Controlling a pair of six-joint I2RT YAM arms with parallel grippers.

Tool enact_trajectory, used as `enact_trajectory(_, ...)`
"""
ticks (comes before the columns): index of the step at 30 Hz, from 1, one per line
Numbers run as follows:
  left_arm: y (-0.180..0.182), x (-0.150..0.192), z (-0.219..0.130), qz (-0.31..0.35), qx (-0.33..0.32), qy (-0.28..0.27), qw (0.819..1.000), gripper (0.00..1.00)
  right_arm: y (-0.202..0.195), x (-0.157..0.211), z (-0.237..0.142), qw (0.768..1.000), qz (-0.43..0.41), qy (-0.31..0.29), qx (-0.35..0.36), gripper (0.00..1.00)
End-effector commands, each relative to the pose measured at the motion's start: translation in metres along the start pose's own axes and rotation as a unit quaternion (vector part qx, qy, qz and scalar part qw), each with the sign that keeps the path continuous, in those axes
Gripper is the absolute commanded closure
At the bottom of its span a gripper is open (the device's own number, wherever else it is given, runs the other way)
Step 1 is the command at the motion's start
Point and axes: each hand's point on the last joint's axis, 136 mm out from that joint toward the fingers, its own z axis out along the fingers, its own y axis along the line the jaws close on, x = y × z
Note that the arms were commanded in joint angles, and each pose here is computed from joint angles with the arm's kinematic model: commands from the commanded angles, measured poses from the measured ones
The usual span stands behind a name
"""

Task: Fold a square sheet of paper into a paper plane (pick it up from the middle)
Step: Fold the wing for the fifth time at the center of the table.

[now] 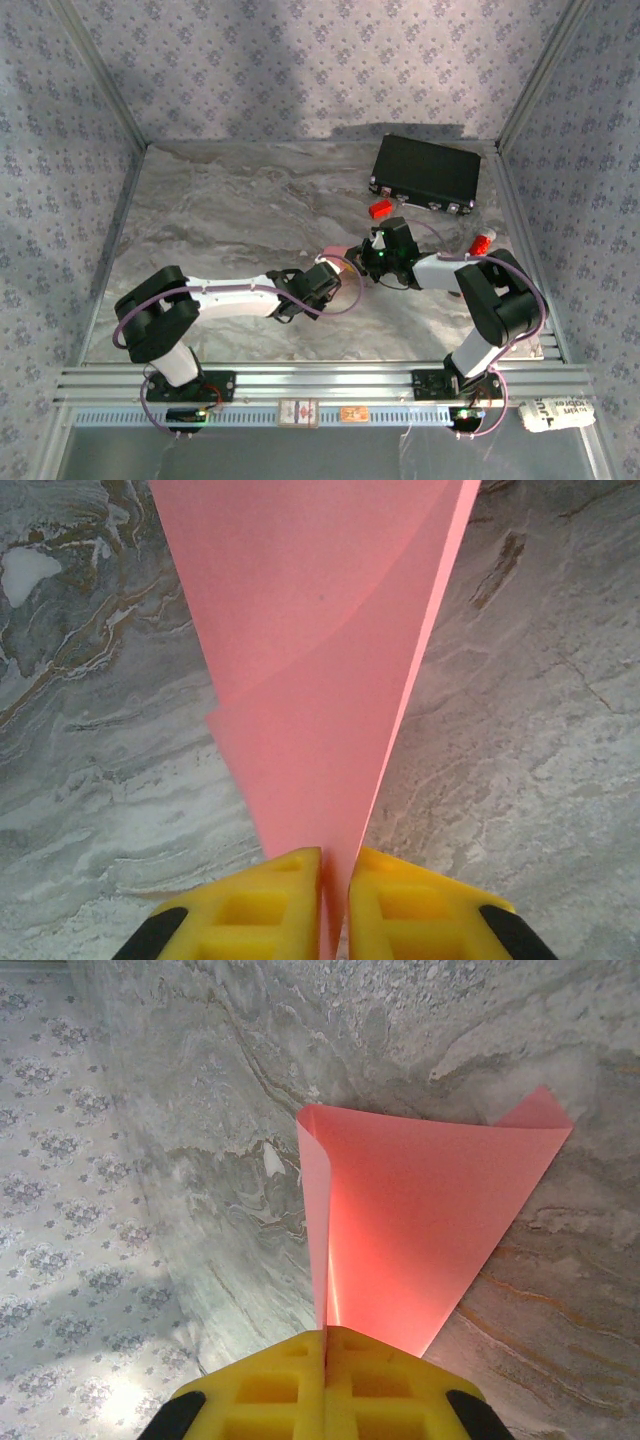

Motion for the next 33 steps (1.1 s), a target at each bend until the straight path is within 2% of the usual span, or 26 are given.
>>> enact_trajectory(1,-0.0006,-0.0031,0.0005,-0.002,0.006,0.001,1.000,0.89,-0.0002,0.0013,-0.0049,1.000,0.004,-0.003,0.003,0.97)
enact_trajectory(6,0.0006,-0.0035,0.0003,-0.004,0.006,0.001,1.000,0.83,-0.0002,0.0013,-0.0049,1.000,0.004,-0.003,0.004,0.97)
enact_trajectory(19,0.0002,-0.0061,0.0012,-0.005,0.008,0.001,1.000,0.83,-0.0002,0.0018,-0.0045,1.000,0.004,-0.001,0.003,0.97)
enact_trajectory(33,-0.0030,-0.0076,0.0026,-0.009,0.022,0.005,1.000,0.97,-0.0016,0.0021,-0.0051,1.000,0.003,-0.003,0.005,0.96)
